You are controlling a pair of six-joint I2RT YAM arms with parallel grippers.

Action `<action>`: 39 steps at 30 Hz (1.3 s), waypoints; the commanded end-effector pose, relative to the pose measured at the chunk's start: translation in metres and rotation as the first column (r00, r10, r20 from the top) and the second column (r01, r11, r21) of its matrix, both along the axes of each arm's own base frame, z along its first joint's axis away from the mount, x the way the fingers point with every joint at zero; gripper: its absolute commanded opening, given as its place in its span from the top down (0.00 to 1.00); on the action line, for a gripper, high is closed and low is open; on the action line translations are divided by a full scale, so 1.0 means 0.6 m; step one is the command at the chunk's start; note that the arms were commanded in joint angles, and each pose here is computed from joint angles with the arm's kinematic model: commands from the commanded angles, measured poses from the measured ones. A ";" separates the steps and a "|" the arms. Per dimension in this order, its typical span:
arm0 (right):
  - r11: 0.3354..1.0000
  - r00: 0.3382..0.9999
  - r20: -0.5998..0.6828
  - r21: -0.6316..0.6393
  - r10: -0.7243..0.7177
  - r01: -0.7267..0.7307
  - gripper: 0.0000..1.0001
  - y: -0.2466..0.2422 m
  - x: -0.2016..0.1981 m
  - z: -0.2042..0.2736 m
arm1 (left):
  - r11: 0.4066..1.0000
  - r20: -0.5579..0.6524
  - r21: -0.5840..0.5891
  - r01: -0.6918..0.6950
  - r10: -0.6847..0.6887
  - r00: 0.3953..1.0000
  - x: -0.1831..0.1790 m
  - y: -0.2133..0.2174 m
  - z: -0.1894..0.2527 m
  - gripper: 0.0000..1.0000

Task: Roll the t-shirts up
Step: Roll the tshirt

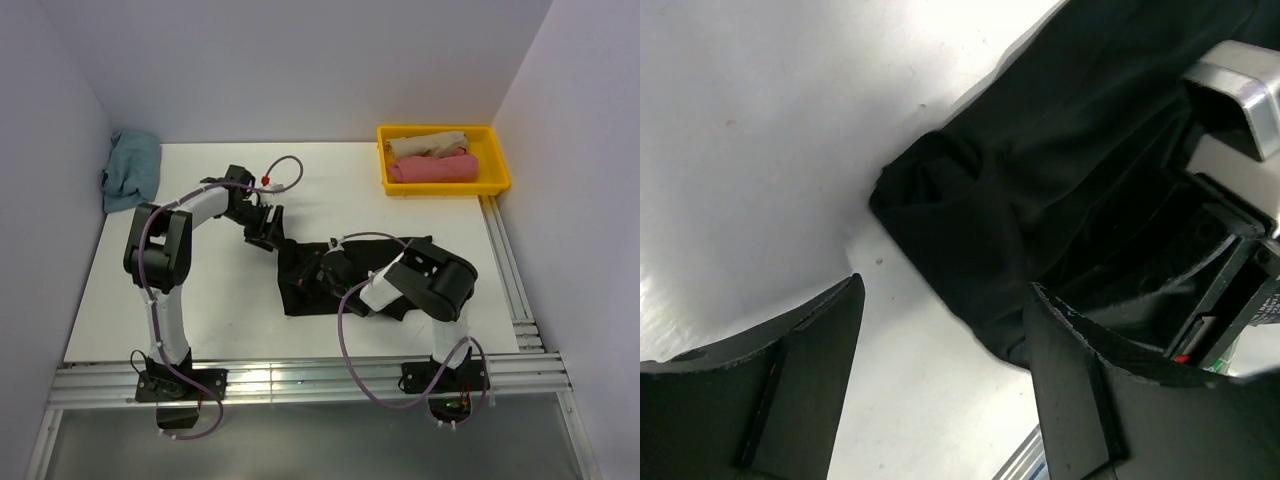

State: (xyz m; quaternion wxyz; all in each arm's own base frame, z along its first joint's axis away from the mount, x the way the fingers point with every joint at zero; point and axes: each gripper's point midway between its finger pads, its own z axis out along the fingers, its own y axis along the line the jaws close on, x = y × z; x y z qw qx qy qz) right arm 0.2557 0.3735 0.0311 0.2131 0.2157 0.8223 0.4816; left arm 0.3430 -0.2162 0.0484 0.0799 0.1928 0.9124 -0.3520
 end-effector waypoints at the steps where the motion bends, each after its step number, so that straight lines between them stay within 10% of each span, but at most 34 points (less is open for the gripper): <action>1: 0.983 1.000 0.019 0.185 0.012 -0.015 0.83 0.024 0.007 0.049 | 0.996 0.042 -0.084 0.025 -0.022 0.999 0.012 -0.023 0.004 0.30; 7: 0.976 1.000 -0.012 0.216 0.014 -0.011 0.84 0.023 0.004 0.032 | 0.996 -0.007 -0.084 -0.001 0.000 1.000 0.011 -0.029 -0.023 0.31; 20: 0.947 0.995 0.086 -0.322 0.045 -0.015 0.49 -0.005 0.024 0.029 | 0.991 0.033 0.131 -0.013 0.008 0.999 0.020 -0.004 -0.007 1.00; 31: 0.778 0.991 0.054 -0.626 0.122 -0.062 0.44 -0.020 -0.035 0.022 | 0.972 0.037 0.234 -0.002 -0.007 0.999 0.019 -0.007 -0.017 1.00; 39: 0.771 0.983 0.047 -0.627 0.176 -0.108 0.46 0.006 -0.074 0.033 | 0.965 0.035 0.262 -0.010 0.001 0.999 0.024 -0.005 -0.024 1.00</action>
